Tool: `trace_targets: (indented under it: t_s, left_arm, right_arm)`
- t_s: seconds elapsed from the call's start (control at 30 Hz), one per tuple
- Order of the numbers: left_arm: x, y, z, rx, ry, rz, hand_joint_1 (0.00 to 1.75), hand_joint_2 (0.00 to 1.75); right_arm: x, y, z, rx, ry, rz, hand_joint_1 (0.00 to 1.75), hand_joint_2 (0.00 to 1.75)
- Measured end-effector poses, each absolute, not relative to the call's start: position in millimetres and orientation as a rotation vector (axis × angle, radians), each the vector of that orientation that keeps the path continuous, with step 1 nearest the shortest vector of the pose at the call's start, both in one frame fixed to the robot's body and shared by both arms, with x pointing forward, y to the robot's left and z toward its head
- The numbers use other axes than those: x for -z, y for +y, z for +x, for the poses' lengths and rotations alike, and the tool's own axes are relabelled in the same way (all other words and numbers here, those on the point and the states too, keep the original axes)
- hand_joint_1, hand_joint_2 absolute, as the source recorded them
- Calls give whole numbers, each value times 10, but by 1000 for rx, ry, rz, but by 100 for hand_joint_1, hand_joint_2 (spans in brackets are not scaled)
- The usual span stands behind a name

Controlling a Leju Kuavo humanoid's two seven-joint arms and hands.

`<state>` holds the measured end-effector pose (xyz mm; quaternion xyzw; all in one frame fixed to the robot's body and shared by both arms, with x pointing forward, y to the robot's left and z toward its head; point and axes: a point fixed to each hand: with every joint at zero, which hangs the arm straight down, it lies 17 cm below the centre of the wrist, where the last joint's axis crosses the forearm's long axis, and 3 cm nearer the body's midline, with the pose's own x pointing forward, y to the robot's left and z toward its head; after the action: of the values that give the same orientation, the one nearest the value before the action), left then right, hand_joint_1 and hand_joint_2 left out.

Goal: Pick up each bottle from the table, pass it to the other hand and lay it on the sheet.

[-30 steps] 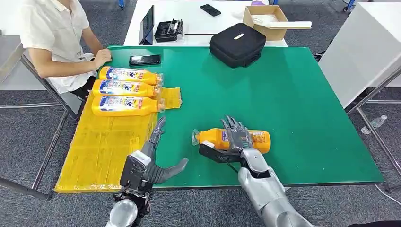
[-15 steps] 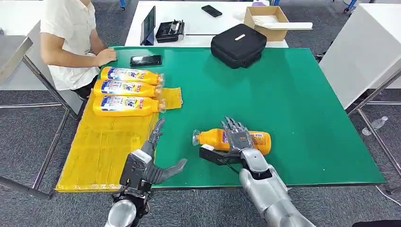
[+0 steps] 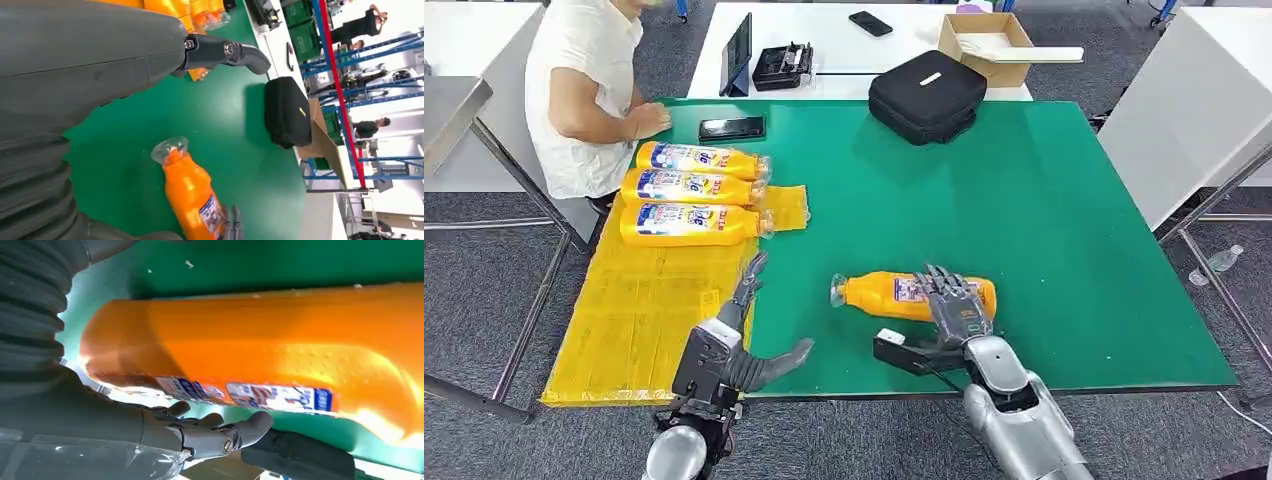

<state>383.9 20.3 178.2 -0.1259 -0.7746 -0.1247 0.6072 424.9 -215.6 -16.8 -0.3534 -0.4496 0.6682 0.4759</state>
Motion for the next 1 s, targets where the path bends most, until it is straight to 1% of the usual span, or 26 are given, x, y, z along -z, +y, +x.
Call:
trace_targets:
  t_s: [0.2,0.77,1.0]
  left_arm:
    - [-1752,164,3820,269,-1760,-350,0,175]
    - [-1751,154,3816,283,-1767,-342,0,175]
    - [-1744,112,3807,309,-1764,-332,0,175]
  right_arm:
    - [169,-2197,4232,-1652,-1095,-876,0,175]
    - [124,-2287,4267,-1643,-1109,-920,0,175]
    - [58,-2227,4452,-1603,-1134,-930,0,175]
